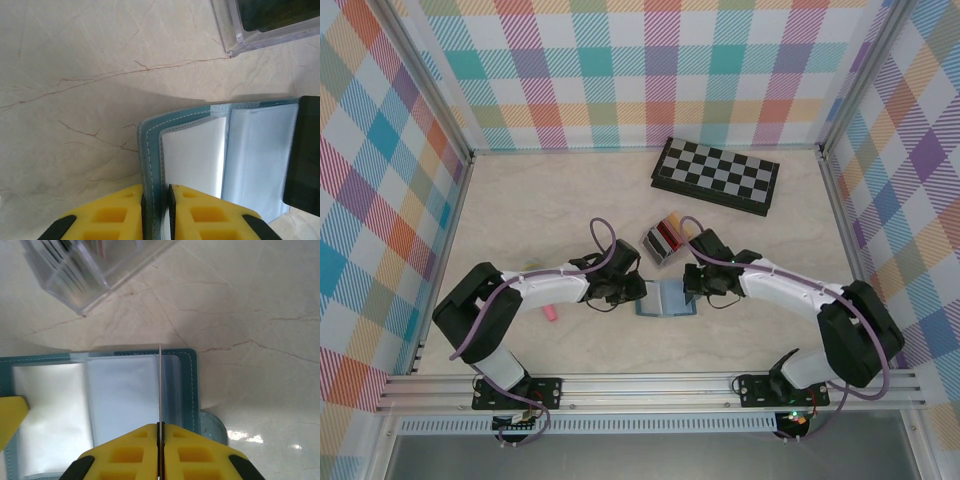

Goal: Put the credit cards into the card holder

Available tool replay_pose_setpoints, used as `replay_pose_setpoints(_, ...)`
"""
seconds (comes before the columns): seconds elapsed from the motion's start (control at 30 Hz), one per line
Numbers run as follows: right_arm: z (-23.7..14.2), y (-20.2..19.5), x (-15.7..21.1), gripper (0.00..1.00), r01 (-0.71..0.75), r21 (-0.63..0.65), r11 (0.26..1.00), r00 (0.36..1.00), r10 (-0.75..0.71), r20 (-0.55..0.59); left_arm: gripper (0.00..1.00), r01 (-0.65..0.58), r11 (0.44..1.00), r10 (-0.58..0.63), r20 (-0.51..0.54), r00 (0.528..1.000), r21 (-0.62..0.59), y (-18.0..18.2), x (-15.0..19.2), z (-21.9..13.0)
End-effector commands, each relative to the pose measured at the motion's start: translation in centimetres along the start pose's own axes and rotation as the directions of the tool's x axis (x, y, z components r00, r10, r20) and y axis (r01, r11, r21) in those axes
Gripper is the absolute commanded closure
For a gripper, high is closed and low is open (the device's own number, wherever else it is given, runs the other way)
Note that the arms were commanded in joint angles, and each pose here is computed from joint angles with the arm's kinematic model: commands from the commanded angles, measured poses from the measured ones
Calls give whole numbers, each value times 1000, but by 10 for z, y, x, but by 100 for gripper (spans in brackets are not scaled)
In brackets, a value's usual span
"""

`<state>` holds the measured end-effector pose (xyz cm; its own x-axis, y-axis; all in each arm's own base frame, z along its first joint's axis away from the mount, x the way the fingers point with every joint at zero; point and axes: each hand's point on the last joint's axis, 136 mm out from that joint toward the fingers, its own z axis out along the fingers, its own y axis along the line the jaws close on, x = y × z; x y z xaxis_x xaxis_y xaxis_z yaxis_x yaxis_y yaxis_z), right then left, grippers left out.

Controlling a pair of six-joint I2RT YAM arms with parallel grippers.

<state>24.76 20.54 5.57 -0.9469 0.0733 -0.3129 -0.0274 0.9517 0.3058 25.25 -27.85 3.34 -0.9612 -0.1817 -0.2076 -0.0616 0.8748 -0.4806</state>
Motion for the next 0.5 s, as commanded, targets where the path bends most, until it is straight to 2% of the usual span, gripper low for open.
replay_pose_setpoints(0.0, 11, -2, 10, 90, 16, 2, 1000, 999, -16, -37, 81, -8, 1000, 8, -15, 1000, -11, 1, -2, 3)
replay_pose_setpoints(0.2, 17, 15, 14, 91, 20, -64, 998, 998, -24, -64, 82, -9, 1000, 8, -22, 1000, -9, 0, -1, 5)
replay_pose_setpoints(0.47, 7, 46, 5, 90, -5, -211, 978, 999, -5, -46, 82, -5, 1000, 5, -19, 1000, -6, 0, -2, 6)
